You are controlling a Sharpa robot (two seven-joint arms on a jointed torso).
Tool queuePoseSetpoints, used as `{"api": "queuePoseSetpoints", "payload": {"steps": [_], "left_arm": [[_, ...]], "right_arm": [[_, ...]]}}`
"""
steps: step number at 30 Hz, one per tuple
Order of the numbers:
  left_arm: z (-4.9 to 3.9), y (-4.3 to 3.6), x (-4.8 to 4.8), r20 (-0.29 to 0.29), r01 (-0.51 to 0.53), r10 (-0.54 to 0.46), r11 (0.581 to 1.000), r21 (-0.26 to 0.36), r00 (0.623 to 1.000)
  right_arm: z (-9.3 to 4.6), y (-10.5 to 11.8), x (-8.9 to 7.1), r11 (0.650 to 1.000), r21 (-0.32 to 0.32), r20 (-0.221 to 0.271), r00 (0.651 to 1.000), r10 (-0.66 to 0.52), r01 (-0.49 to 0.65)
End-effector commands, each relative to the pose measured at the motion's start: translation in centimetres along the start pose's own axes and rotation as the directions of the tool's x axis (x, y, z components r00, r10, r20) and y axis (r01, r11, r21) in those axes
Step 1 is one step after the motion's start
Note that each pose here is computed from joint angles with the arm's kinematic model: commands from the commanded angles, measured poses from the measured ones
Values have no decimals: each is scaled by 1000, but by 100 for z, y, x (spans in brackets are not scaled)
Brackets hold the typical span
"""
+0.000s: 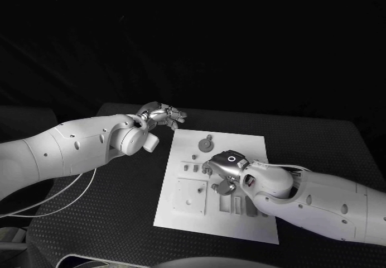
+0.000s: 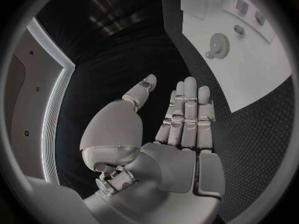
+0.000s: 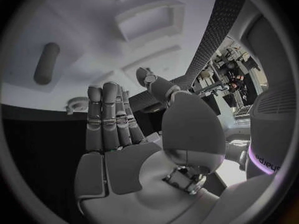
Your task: Assemble the parts on the task board
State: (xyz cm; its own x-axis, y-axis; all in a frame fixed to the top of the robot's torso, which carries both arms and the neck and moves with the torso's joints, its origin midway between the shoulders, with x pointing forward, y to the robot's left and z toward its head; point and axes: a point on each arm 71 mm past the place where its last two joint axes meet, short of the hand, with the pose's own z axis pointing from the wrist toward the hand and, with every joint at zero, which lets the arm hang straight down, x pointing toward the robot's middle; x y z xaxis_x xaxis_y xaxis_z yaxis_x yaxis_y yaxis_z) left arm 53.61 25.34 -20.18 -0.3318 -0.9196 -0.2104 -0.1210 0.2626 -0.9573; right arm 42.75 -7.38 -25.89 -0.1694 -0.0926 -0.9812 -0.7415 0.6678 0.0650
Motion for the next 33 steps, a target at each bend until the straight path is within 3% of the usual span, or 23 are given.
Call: {"api": "queuePoseSetpoints", "payload": {"steps": [1,6,14,19,25,33], "left_arm": [[7,-21,4,-10,2,-2,1000,10,1000],[6,-19,-3,-10,2,-2,1000,11,1000],[12,-13,-23,-6,1,-1,1000,12,1000],[18,-13,-15,-9,1,-1,1000,13,1000],[21,-9,-25,-7,1,-1,1000,13,1000],[22,-5,-36,-5,0,0,1000,13,1000]], "right_arm": [[-42,-124,-134,999,11,67,996,51,-52],[-183,-388,-367,991,44,104,988,118,-123],[-406,-769,-553,987,119,54,993,105,-111],[-451,-894,-505,984,159,-8,996,88,-85],[-457,-895,-391,984,163,-89,992,87,-72],[-498,-878,-224,985,160,-158,983,96,-71]]}}
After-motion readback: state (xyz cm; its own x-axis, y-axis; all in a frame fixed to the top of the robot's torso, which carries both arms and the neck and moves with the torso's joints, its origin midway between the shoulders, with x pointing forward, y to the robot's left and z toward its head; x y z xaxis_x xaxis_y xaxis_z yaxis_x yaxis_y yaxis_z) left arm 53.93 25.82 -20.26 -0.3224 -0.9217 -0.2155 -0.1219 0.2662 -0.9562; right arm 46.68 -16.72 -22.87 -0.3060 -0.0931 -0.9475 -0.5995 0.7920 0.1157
